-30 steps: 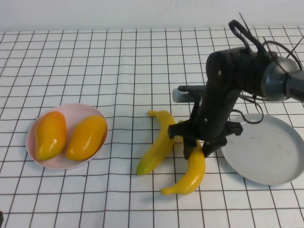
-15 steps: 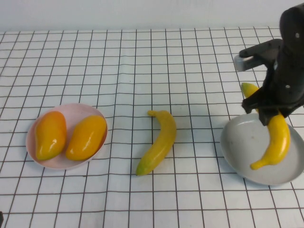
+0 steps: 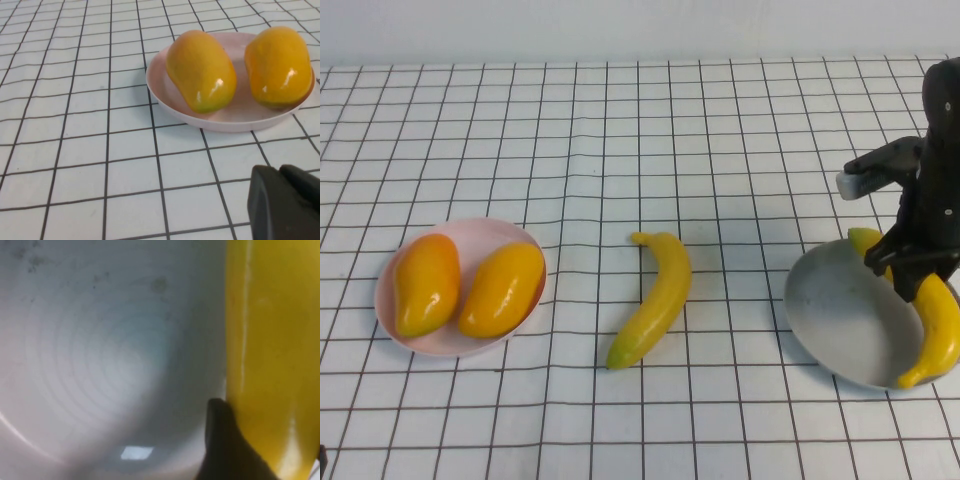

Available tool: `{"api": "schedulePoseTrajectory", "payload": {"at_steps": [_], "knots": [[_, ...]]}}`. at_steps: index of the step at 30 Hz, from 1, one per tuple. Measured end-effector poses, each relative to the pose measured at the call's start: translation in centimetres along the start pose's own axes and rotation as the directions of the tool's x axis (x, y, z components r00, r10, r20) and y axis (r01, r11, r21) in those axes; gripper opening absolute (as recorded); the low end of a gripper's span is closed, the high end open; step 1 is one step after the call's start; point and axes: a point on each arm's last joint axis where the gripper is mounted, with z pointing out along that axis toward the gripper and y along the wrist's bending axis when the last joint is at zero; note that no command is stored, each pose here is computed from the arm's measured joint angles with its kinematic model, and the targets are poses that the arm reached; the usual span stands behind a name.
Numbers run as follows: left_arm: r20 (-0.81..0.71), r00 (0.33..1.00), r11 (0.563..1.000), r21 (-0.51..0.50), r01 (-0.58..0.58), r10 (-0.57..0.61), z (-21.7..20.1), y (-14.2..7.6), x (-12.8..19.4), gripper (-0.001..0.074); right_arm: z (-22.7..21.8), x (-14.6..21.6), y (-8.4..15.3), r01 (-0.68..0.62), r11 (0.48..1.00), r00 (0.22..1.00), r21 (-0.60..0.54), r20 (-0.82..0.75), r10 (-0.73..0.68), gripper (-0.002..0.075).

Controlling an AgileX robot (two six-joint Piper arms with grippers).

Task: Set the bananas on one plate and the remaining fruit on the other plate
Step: Put another type of fruit in the right plate

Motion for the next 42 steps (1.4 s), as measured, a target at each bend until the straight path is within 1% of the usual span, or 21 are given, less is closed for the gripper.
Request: {"api": "schedulePoseTrajectory", "payload": {"at_steps": [1,5,9,13,15,17,19,20,21,24,25,27,29,31,34,38,42], "knots": [[0.0,1.0,1.0,0.0,0.0,0.0,0.0,0.0,0.0,-0.0004,0.2,-0.1,0.0,0.002,1.0,1.0,-0.002,0.0,-0.002,0.0309],[0.0,1.0,1.0,0.0,0.0,0.0,0.0,0.0,0.0,-0.0004,0.6,-0.3,0.1,-0.005,1.0,1.0,-0.012,-0.006,0.005,0.0353],[0.0,1.0,1.0,0.0,0.0,0.0,0.0,0.0,0.0,-0.0004,0.0,-0.7,0.0,-0.076,0.997,0.997,-0.012,0.015,0.077,0.0365],[0.0,1.0,1.0,0.0,0.0,0.0,0.0,0.0,0.0,-0.0004,-2.5,-1.0,-0.1,-0.152,0.987,0.983,-0.042,0.095,0.156,0.0351],[0.0,1.0,1.0,0.0,0.0,0.0,0.0,0.0,0.0,-0.0004,-4.7,-1.1,0.4,-0.201,0.975,0.964,-0.097,0.157,0.214,0.0341],[0.0,1.0,1.0,0.0,0.0,0.0,0.0,0.0,0.0,-0.0004,-6.6,-1.3,1.8,-0.195,0.968,0.952,-0.158,0.206,0.225,0.0326],[0.0,1.0,1.0,0.0,0.0,0.0,0.0,0.0,0.0,-0.0004,-7.8,-1.3,4.0,-0.157,0.966,0.951,-0.205,0.232,0.204,0.0306],[0.0,1.0,1.0,0.0,0.0,0.0,0.0,0.0,0.0,-0.0004,-8.1,-1.4,5.2,-0.134,0.968,0.954,-0.212,0.237,0.184,0.0295],[0.0,1.0,1.0,0.0,0.0,0.0,0.0,0.0,0.0,-0.0004,-8.4,-1.5,7.1,-0.096,0.972,0.959,-0.214,0.241,0.147,0.0281],[0.0,1.0,1.0,0.0,0.0,0.0,0.0,0.0,0.0,-0.0004,-8.2,-1.8,11.7,-0.009,0.978,0.971,-0.208,0.231,0.059,0.0266],[0.0,1.0,1.0,0.0,0.0,0.0,0.0,0.0,0.0,-0.0004,-8.0,-1.9,13.0,0.011,0.978,0.974,-0.209,0.222,0.036,0.0265],[0.0,1.0,1.0,0.0,0.0,0.0,0.0,0.0,0.0,-0.0004,-7.9,-2.3,15.0,0.041,0.973,0.976,-0.226,0.217,0.01,0.0264],[0.0,1.0,1.0,0.0,0.0,0.0,0.0,0.0,0.0,-0.0004,-7.7,-3.0,16.1,0.031,0.964,0.978,-0.264,0.208,0.025,0.0272],[0.0,1.0,1.0,0.0,0.0,0.0,0.0,0.0,0.0,-0.0004,-7.9,-4.0,16.9,0.012,0.949,0.975,-0.316,0.215,0.059,0.0298],[0.0,1.0,1.0,0.0,0.0,0.0,0.0,0.0,0.0,-0.0004,-8.4,-5.3,17.5,-0.007,0.933,0.968,-0.36,0.231,0.097,0.0325],[0.0,1.0,1.0,0.0,0.0,0.0,0.0,0.0,0.0,-0.0004,-8.5,-6.5,17.8,-0.013,0.928,0.962,-0.373,0.249,0.114,0.0338],[0.0,1.0,1.0,0.0,0.0,0.0,0.0,0.0,0.0,-0.0004,-7.4,-7.3,18.2,-0.018,0.924,0.966,-0.381,0.232,0.115,0.034]]}}
